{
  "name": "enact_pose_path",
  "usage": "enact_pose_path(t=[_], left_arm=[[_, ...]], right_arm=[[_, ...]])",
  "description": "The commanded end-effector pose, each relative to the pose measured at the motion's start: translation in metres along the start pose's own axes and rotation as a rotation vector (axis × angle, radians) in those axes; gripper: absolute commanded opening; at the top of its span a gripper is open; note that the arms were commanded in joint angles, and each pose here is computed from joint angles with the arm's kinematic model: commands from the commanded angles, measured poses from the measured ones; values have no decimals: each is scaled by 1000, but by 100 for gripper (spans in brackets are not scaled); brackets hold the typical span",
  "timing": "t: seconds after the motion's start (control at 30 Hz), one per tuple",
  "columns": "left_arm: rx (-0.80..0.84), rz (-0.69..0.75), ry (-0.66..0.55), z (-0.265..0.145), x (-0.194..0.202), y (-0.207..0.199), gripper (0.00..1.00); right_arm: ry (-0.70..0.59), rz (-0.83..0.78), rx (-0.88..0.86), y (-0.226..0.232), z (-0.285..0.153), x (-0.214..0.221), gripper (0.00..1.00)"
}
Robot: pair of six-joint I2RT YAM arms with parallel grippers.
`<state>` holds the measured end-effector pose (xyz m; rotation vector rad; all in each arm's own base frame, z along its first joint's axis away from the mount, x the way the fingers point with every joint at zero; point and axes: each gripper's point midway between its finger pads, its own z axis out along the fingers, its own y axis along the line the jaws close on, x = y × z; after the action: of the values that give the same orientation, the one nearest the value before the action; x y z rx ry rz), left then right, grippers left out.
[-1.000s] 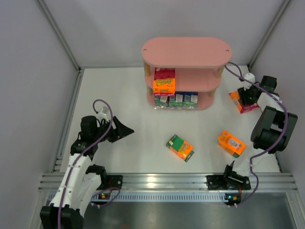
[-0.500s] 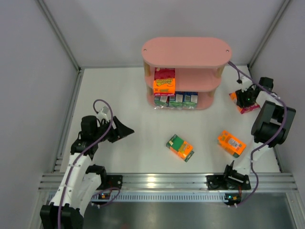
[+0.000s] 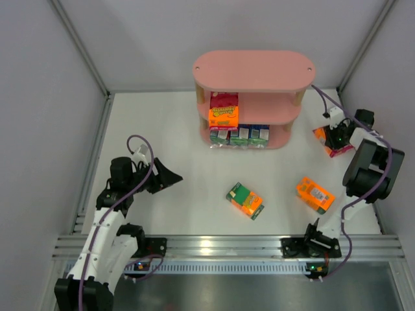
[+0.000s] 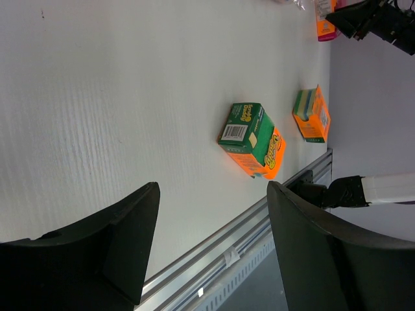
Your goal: Place and organize the cleaning sponges onto the shelf
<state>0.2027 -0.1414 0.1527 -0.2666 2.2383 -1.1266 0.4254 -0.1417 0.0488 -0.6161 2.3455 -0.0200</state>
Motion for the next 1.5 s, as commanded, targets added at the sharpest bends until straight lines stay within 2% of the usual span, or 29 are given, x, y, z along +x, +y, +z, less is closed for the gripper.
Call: enact_pose_path(t=[0.0,0.1,0.23,0.3,0.33,0.5,0.53,0.7,0.9,1.07,1.17,1.2,1.3,1.47], left_arm=[[50,51,-19,0,-6,-10,73],[66,53,-9,-1,-4,-13,73],[101,62,4,-4,-3,-23,73],[129,68,17,-6,-3,-30,73],[138,70,22,-7,-2,-32,73],[214,85,58,-14,-2,-52,77],[240,90,76,-17,1,-57,77],[306,117,104,-25,2,-75,82],[358,156,120,-34,2,-99,87],[349,133,145,-29,5,-102,89],[335,124,174,-22,9,-105,89],[321,118,191,-17,12,-105,89],[308,120,232,-8,17,-107,89],[285,100,319,5,33,-105,89]], right_arm=[[-57,1,-5,-3,-27,1,7],[-106,-35,-72,11,-50,1,3],[-159,-232,-180,46,-83,-5,0],[-156,-261,-252,70,-96,0,0],[-188,-337,-249,74,-108,-8,0],[-207,-498,-303,115,-155,-13,1],[-200,-534,-371,135,-165,-9,0],[-198,-721,-429,189,-209,-9,1],[-270,-915,-639,289,-237,-27,3],[-333,-1012,-778,351,-247,-44,3],[-328,-1126,-827,394,-245,-48,3],[-312,-1208,-866,417,-244,-43,3],[-289,-1297,-940,446,-242,-45,2],[-356,-1441,-950,478,-248,-58,2]])
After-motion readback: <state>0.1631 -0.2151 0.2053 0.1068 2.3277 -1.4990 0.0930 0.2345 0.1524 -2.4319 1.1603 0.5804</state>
